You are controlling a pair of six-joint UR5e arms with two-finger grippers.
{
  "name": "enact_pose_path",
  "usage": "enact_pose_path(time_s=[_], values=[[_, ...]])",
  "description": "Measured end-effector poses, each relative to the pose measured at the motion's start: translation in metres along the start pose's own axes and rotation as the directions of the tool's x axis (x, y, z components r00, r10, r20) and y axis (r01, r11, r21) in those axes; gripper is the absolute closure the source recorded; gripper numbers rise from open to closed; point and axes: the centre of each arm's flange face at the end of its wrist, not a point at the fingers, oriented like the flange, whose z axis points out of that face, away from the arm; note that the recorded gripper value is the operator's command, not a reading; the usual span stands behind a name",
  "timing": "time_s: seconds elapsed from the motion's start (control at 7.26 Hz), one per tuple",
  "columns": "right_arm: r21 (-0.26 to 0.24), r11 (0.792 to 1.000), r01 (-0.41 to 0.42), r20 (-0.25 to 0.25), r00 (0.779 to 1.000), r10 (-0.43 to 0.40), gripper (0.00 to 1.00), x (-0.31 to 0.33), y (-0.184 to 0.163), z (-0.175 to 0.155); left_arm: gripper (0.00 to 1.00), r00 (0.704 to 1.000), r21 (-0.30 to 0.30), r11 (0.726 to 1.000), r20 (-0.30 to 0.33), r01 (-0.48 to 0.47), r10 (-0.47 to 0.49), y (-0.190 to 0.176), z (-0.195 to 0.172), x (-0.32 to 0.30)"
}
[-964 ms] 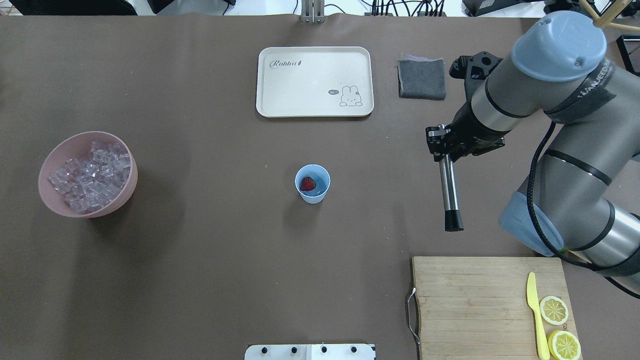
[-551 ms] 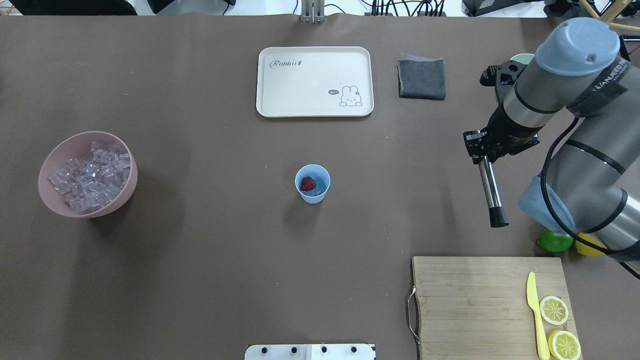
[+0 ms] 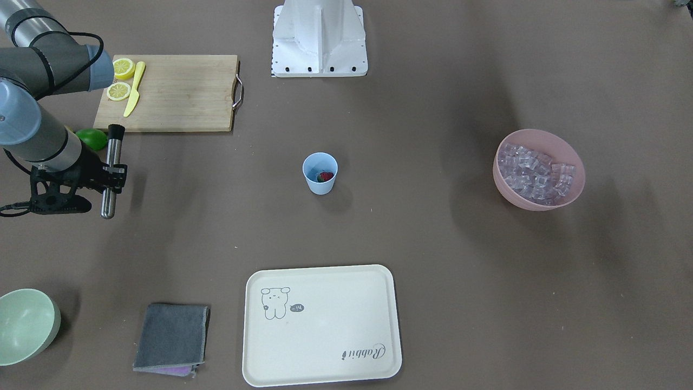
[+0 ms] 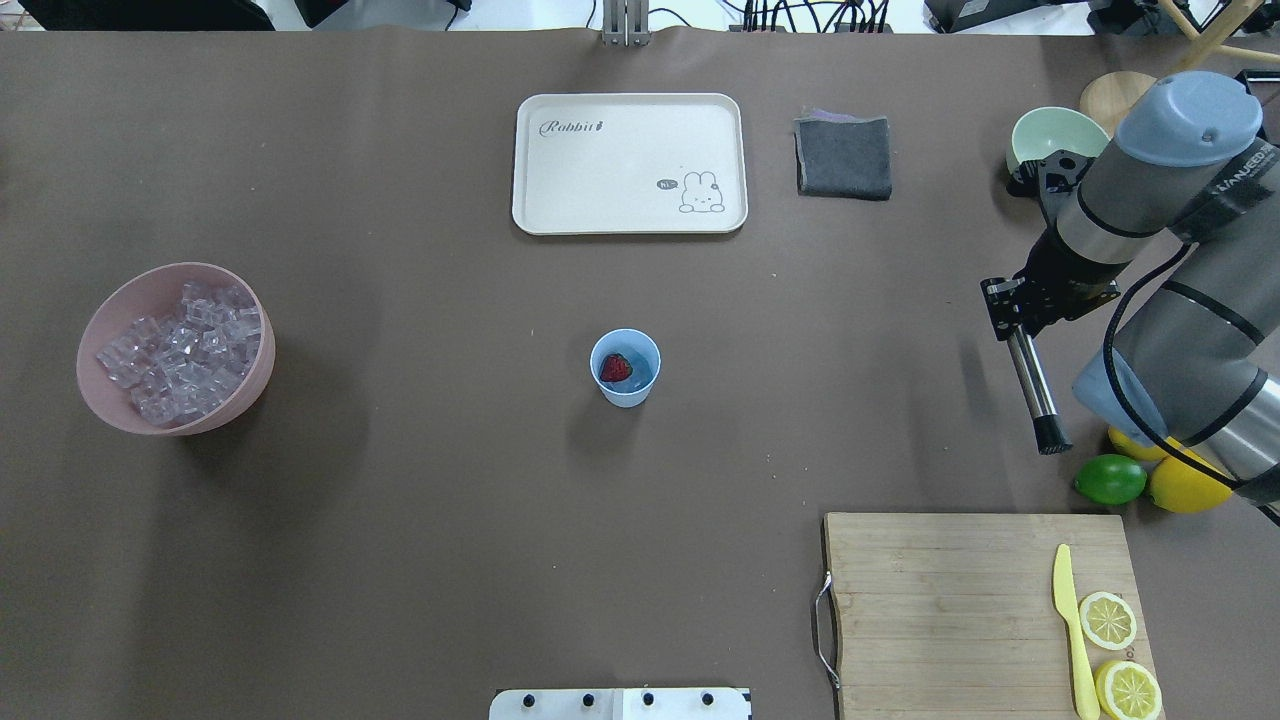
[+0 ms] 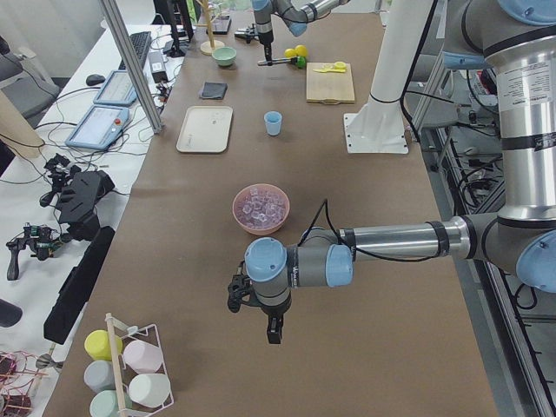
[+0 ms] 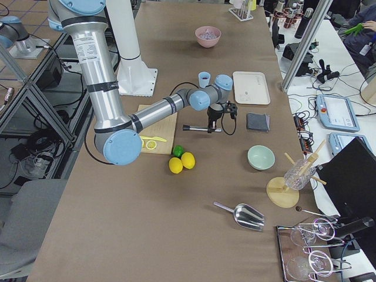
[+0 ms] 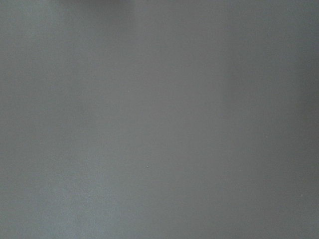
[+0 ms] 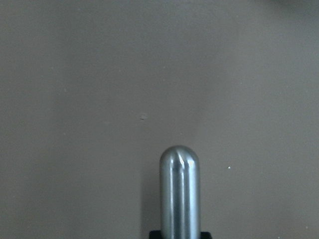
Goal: Mash ice and strawberries in cup
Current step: 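Carry the muddler back toward the lemons with the right gripper, then lower the muddler upright onto the table beside the lemons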
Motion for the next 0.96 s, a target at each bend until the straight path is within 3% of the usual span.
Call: enact_pose_path(time_s=[0.96], values=[[0.024, 1.000, 0.001, -0.024, 1.000, 0.000, 1.00, 0.031, -0.017, 0.045, 0.01, 1.000, 0.005, 1.000, -0.001, -0.004, 0.004, -0.001, -0.002, 0.002]])
